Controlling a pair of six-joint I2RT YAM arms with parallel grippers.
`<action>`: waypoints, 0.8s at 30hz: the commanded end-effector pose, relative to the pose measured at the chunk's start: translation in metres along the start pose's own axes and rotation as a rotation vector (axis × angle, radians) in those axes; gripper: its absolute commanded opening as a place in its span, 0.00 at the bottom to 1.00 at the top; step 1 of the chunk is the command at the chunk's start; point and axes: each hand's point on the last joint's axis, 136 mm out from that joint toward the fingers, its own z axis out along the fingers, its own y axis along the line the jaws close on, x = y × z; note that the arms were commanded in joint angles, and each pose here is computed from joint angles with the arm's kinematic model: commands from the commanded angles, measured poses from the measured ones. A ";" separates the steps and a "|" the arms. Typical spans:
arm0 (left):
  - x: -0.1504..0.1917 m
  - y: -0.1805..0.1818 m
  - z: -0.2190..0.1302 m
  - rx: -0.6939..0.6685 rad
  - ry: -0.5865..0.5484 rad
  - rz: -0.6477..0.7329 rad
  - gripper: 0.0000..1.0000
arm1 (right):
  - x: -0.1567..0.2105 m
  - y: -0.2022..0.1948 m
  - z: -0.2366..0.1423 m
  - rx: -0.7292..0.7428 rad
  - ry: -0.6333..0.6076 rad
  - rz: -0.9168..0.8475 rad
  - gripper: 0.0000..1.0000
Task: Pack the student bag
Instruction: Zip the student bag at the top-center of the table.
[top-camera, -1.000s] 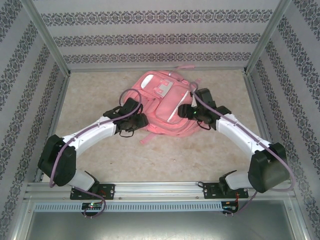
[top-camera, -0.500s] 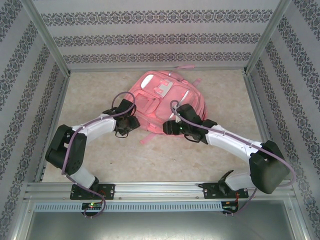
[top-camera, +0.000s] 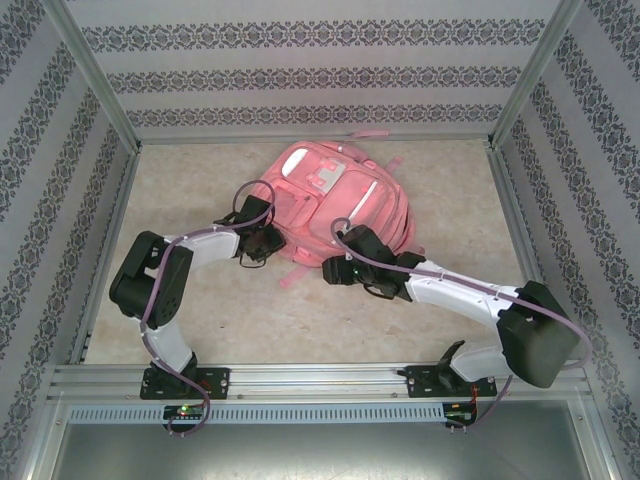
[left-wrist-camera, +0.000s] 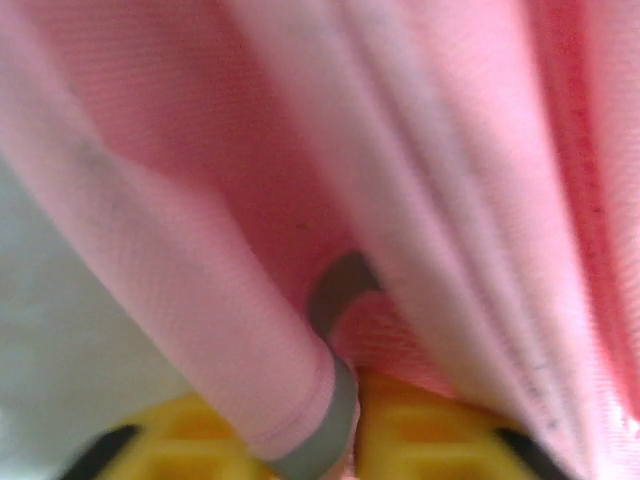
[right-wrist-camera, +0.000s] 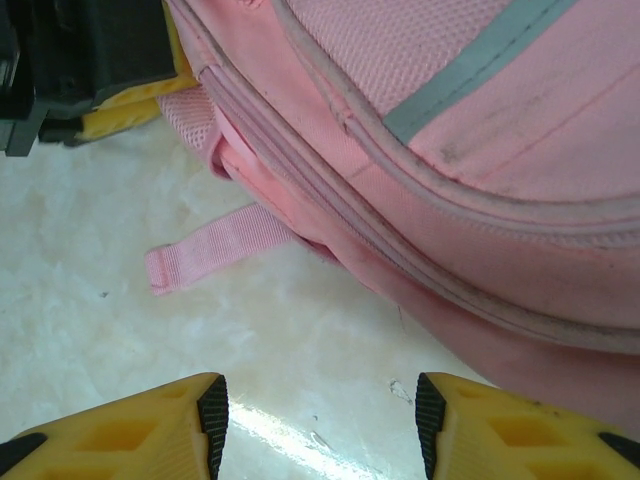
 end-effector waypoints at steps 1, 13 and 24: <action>-0.010 -0.012 0.001 0.038 -0.014 0.018 0.02 | -0.002 -0.007 0.006 0.093 -0.003 -0.015 0.55; -0.017 -0.050 -0.079 0.122 -0.050 0.049 0.00 | -0.051 -0.037 0.014 0.409 -0.014 -0.205 0.63; -0.006 -0.056 -0.096 0.179 -0.021 0.045 0.00 | -0.103 -0.084 0.007 0.590 -0.032 -0.247 0.70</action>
